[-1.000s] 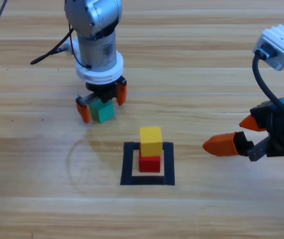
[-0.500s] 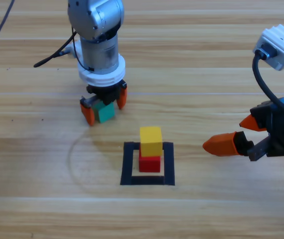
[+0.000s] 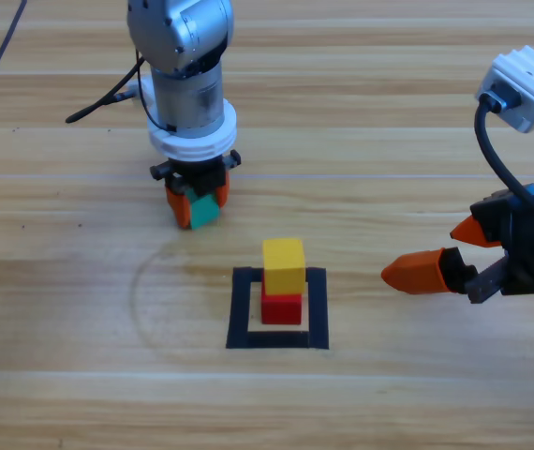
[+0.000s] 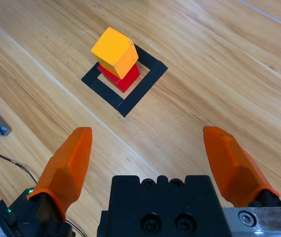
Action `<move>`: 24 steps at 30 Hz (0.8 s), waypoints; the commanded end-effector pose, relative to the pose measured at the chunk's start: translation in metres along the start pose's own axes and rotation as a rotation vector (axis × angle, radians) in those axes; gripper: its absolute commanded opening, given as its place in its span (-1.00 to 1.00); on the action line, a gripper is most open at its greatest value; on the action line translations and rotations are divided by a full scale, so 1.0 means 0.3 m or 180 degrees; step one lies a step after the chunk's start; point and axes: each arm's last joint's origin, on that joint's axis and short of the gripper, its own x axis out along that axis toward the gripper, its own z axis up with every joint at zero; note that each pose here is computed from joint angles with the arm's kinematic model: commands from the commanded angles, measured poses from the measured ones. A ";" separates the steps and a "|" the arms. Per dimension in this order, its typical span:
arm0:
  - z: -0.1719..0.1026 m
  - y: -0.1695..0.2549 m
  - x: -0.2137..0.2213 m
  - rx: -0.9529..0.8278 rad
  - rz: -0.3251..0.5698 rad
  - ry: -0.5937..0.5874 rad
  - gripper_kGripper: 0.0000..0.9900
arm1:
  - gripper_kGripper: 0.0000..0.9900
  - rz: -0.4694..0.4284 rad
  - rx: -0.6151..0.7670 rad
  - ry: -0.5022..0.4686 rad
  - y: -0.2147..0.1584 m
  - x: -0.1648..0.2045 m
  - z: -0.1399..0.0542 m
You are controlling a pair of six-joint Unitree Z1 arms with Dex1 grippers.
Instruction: Stack the blocks in the rectangular block: red at the bottom, yellow in the middle, green on top
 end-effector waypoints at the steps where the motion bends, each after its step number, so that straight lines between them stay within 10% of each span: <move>1: 0.070 0.048 0.078 -0.0011 0.0248 0.0077 -0.67 | 1.00 -0.0057 0.0036 -0.0152 -0.023 -0.055 -0.012; 13: 0.122 0.084 -0.198 0.1452 -0.0331 -0.0121 -0.87 | 1.00 -0.0069 0.0036 -0.0165 -0.024 -0.059 -0.012; 24: -0.170 0.171 -0.437 0.3117 -0.0385 -0.0302 -0.87 | 1.00 -0.0116 0.0042 -0.0177 -0.027 -0.060 -0.013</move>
